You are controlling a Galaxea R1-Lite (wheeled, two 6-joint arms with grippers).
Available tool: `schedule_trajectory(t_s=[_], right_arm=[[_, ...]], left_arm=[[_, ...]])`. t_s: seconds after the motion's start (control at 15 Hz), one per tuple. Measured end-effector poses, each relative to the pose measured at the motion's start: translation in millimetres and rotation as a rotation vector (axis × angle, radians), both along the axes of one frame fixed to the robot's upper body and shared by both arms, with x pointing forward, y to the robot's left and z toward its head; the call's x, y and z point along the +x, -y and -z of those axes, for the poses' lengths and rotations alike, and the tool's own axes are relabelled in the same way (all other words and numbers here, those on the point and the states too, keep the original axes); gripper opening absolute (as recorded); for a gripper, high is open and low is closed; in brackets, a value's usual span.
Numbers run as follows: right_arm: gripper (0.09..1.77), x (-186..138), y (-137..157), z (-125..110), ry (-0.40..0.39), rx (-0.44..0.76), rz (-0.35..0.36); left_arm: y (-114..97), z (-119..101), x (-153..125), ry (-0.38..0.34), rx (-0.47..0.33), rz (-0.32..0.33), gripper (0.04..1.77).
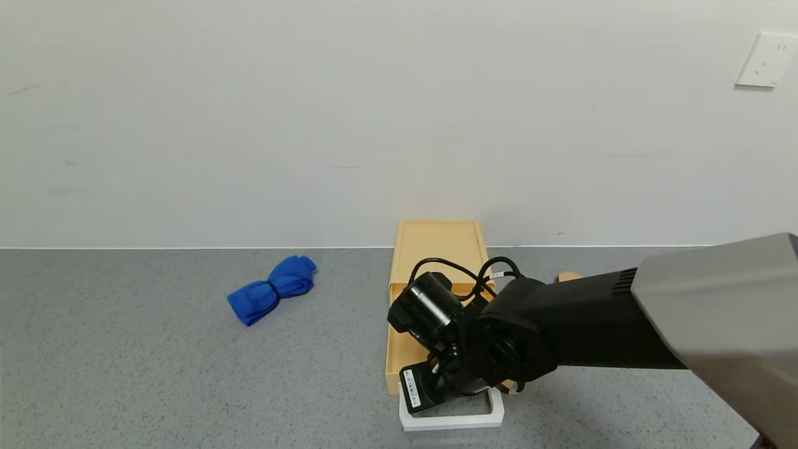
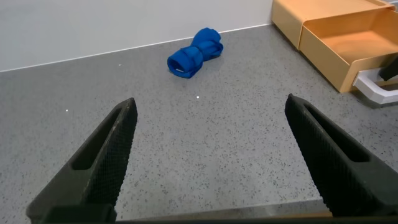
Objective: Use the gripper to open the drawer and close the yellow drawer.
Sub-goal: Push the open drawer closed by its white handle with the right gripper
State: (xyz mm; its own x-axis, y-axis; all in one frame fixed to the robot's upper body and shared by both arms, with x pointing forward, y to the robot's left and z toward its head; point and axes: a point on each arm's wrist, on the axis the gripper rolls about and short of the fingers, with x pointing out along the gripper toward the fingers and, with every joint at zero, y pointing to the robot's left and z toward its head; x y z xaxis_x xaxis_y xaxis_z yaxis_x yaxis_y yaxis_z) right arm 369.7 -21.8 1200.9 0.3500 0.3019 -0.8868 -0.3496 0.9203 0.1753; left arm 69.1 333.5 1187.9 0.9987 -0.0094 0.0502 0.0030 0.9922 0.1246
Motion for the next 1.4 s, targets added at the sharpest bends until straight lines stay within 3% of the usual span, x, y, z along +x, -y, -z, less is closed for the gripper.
schedule_trajectory(t_s=[1.4], right_arm=[[0.12,37,7,-10,0.1,0.007,0.04]], left_arm=[[0,0,0,0.0,0.0,0.0,1.72]])
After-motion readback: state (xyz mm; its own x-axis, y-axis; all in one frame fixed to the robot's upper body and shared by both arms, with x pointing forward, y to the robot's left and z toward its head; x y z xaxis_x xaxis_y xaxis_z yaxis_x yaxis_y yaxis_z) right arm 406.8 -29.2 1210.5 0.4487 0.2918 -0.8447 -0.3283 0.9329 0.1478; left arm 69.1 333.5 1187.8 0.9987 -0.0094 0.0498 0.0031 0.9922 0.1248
